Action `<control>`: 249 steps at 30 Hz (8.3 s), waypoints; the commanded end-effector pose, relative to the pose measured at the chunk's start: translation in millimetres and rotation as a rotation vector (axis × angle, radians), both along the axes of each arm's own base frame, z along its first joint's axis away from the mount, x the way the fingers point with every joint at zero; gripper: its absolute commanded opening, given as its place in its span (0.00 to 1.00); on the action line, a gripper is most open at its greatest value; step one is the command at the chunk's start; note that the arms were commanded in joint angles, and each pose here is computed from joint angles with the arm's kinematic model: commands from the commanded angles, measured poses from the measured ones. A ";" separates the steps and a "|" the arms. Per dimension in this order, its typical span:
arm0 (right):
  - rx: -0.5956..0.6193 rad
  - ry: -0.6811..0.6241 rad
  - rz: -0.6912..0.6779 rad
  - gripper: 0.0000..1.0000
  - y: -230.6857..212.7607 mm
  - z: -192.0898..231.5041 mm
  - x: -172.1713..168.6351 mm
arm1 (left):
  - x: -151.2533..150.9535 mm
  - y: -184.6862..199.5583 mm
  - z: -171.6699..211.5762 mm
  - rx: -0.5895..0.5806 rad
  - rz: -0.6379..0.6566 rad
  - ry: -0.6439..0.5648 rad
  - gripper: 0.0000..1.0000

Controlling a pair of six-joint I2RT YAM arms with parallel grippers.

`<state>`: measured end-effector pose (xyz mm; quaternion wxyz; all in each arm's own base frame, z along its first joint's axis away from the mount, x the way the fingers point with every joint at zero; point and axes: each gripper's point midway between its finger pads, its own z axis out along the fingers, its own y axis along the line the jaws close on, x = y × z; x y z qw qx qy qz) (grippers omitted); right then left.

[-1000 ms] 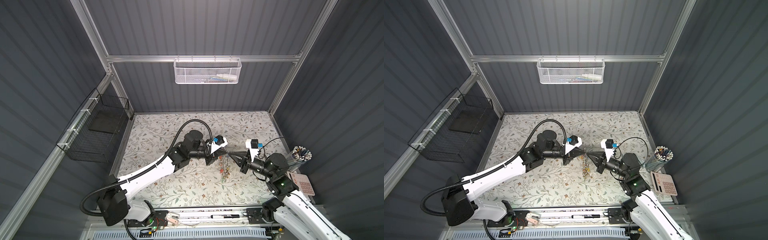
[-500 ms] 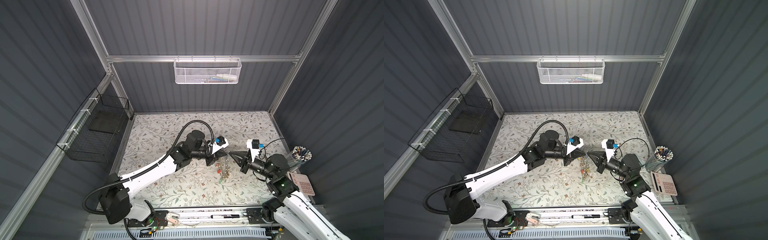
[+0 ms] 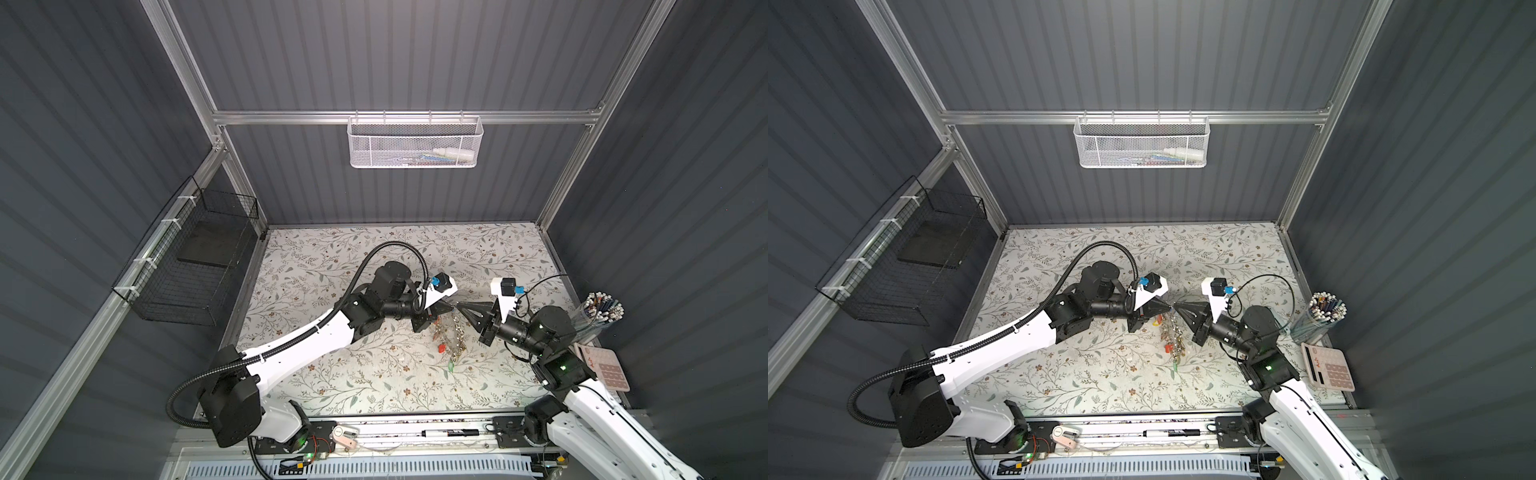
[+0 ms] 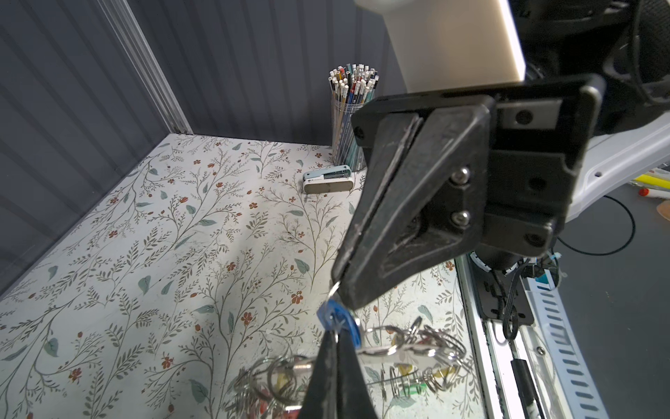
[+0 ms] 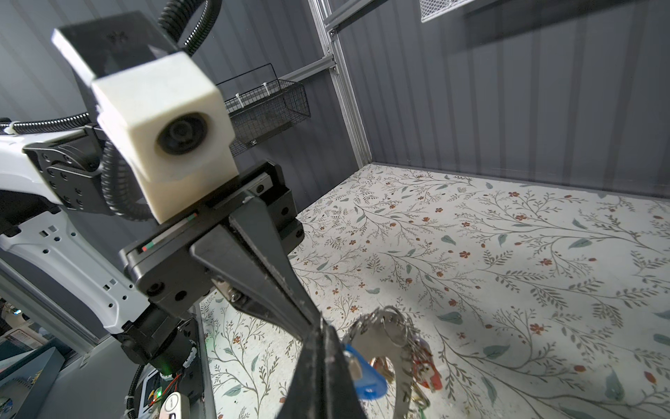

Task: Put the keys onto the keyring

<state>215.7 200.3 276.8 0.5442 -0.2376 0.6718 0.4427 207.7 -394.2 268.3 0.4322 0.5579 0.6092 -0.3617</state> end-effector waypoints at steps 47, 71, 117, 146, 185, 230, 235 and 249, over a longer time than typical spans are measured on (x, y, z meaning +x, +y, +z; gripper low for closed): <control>-0.077 0.081 -0.059 0.00 0.8 -24.8 23.1 | 6.3 7.4 32.6 -0.113 0.067 -0.088 0.00; -0.184 0.529 -0.398 0.00 -46.0 -171.9 36.0 | 14.8 87.2 41.1 -0.267 0.327 0.014 0.00; -0.276 0.668 -0.449 0.10 -35.0 -245.6 47.6 | 8.2 87.6 49.9 -0.285 0.298 0.008 0.00; -0.056 0.250 -0.249 0.46 -20.4 -40.6 53.2 | -12.2 86.8 53.0 -0.277 0.168 -0.078 0.00; -0.037 0.123 0.411 0.31 77.0 30.8 4.4 | -1.2 70.3 65.6 -0.337 -0.131 0.114 0.00; -0.017 0.068 0.319 0.00 70.1 29.9 11.0 | 5.1 82.6 63.7 -0.348 -0.077 0.184 0.21; -0.011 0.057 0.310 0.00 68.7 30.2 11.2 | 9.6 91.9 60.3 -0.362 -0.051 0.203 0.29; 0.042 0.008 0.338 0.00 70.1 38.4 7.5 | 9.7 86.9 48.6 -0.399 -0.129 0.286 0.49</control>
